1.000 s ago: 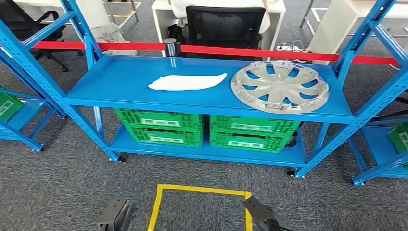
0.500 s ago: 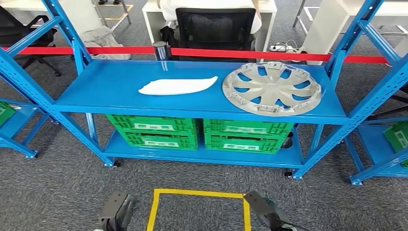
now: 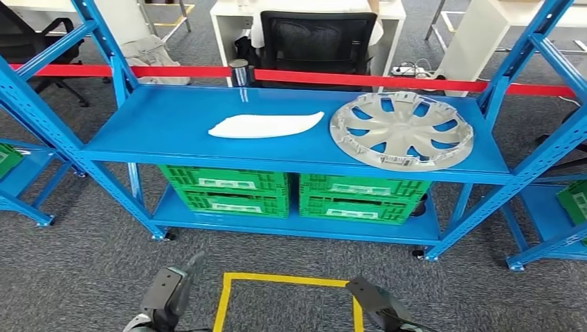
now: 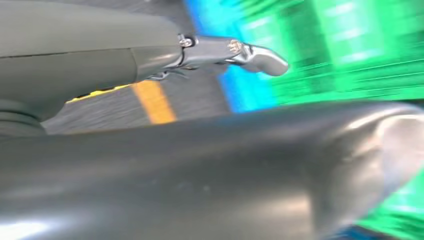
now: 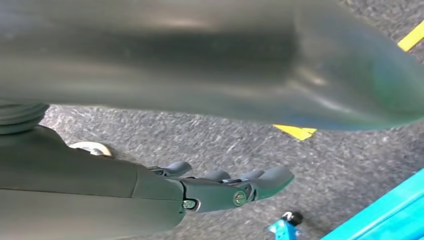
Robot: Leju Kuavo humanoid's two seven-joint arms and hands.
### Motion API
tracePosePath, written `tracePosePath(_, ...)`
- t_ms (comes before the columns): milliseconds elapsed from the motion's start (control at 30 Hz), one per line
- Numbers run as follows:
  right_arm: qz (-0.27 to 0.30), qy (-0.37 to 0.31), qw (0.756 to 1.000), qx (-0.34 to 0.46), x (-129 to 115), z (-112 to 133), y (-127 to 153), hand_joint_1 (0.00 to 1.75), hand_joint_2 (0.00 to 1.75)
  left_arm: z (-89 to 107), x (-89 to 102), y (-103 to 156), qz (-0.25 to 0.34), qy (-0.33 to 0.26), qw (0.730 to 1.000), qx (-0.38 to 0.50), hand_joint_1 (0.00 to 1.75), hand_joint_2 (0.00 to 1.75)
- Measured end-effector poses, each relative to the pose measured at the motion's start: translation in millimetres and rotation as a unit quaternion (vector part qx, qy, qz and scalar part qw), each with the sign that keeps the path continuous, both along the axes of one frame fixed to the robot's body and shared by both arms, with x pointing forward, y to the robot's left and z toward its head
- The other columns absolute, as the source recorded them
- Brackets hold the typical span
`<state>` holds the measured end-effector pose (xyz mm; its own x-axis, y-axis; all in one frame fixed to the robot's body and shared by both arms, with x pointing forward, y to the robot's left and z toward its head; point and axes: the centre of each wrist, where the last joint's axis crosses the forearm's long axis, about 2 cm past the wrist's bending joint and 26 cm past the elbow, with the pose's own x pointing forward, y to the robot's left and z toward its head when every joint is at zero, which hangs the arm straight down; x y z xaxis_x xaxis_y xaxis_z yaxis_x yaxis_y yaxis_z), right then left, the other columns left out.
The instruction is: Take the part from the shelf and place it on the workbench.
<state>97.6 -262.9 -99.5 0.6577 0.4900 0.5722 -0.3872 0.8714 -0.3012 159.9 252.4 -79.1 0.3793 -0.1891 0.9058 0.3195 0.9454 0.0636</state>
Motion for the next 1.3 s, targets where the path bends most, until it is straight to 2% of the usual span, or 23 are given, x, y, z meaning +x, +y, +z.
tracePosePath(200, 0.003, 0.004, 1.0, 0.003, -5.7, -1.1, 2.0, 0.0, 0.0, 41.5, 44.6, -22.1, -0.062, -0.163, 0.985, -0.001, 0.0, 0.0)
tracePosePath(300, 0.002, 0.004, 1.0, 0.003, -6.6, -1.3, 2.6, 0.0, 0.0, 61.3, 52.9, -31.3, -0.08, -0.212, 0.974, -0.013, 0.0, 0.0)
tracePosePath(567, 0.001, 0.004, 1.0, 0.003, -6.9, -1.3, 3.2, 0.0, 0.0, 95.9, 61.2, -38.8, -0.086, -0.296, 0.95, -0.04, 0.0, 0.0)
tracePosePath(667, 0.001, 0.004, 1.0, 0.003, -6.3, -1.2, 3.2, 0.0, 0.0, 115.0, 64.6, -41.8, -0.093, -0.337, 0.936, -0.039, 0.0, 0.0)
tracePosePath(1000, 0.019, 0.005, 1.0, 0.002, -5.3, -1.0, 4.1, 0.0, 0.0, 172.3, 80.6, -42.4, -0.123, -0.44, 0.889, 0.022, 0.0, 0.0)
tracePosePath(1167, 0.023, 0.002, 1.0, 0.001, -3.9, -0.6, 5.1, 0.0, 0.0, 196.8, 91.8, -43.2, -0.133, -0.477, 0.868, 0.028, 0.0, 0.0)
tracePosePath(1300, 0.015, 0.002, 1.0, 0.004, -4.1, -0.6, 5.4, 0.0, 0.0, 205.5, 96.5, -44.7, -0.142, -0.486, 0.862, 0.03, 0.0, 0.0)
